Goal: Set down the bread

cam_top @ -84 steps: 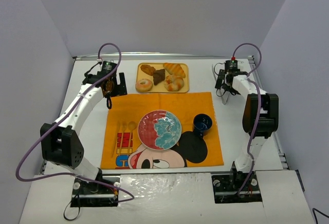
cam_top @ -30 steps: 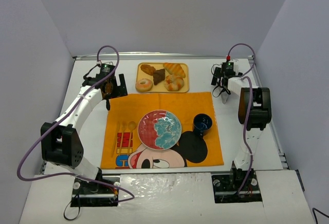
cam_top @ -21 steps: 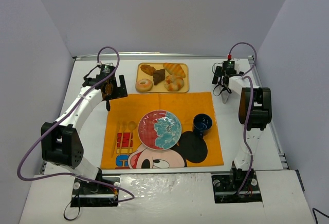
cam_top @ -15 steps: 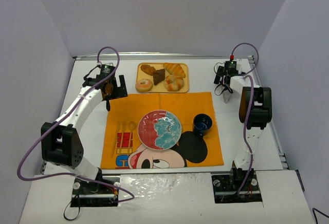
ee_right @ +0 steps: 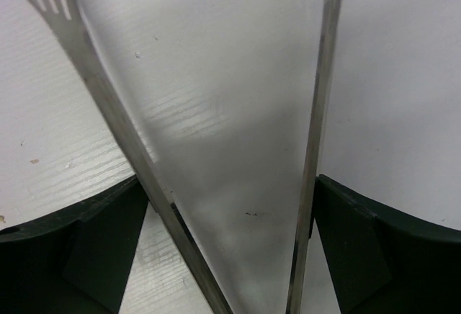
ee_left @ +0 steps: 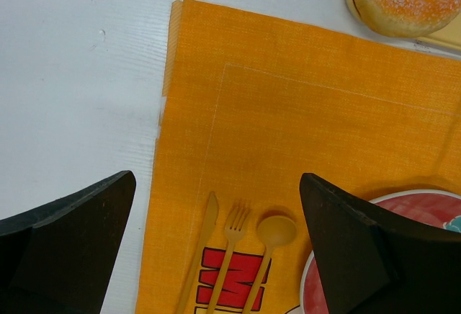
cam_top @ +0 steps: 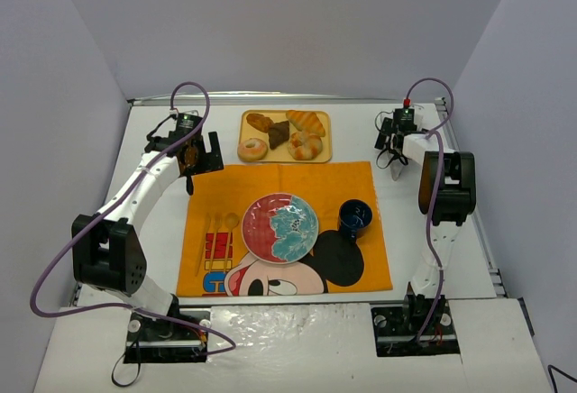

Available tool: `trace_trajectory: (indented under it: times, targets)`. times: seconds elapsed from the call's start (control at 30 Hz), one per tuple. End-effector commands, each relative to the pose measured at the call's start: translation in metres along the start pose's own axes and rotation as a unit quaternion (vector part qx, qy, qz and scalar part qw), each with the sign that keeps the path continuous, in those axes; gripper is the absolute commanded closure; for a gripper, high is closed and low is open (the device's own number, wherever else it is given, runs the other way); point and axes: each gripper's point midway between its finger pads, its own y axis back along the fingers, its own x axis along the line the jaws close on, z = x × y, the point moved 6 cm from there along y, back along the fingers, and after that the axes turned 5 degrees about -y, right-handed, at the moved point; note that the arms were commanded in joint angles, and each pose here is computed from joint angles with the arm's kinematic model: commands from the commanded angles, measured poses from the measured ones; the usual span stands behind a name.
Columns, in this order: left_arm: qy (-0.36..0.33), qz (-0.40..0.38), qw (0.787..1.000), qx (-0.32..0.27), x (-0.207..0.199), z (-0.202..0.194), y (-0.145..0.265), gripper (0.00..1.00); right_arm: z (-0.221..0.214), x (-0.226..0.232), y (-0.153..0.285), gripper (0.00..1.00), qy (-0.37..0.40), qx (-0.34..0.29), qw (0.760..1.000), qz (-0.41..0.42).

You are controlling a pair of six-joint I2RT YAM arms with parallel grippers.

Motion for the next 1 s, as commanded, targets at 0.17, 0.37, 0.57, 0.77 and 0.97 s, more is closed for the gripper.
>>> trace_trajectory:
  times: [0.17,0.37,0.57,0.77,0.97]
  targets:
    - [0.005,0.003,0.999,-0.038,0.004,0.015,0.01,0.03,-0.009,0.006,0.003,0.3,-0.005,0.011,1.0,0.008]
    - [0.007,0.006,0.999,-0.037,0.005,0.013,0.01,0.03,-0.01,0.017,0.013,0.4,0.005,0.011,1.0,0.013]
    - [0.009,0.007,0.999,-0.037,0.006,0.012,0.011,0.03,-0.016,0.035,0.027,0.48,0.028,0.013,0.999,0.029]
    - [0.011,0.009,0.999,-0.039,0.008,0.01,0.016,0.03,-0.023,0.045,0.04,0.48,0.049,0.021,0.998,0.035]
    - [0.012,0.013,0.999,-0.041,0.01,0.009,0.021,0.03,-0.032,0.037,0.048,0.55,0.096,0.049,0.994,0.0]
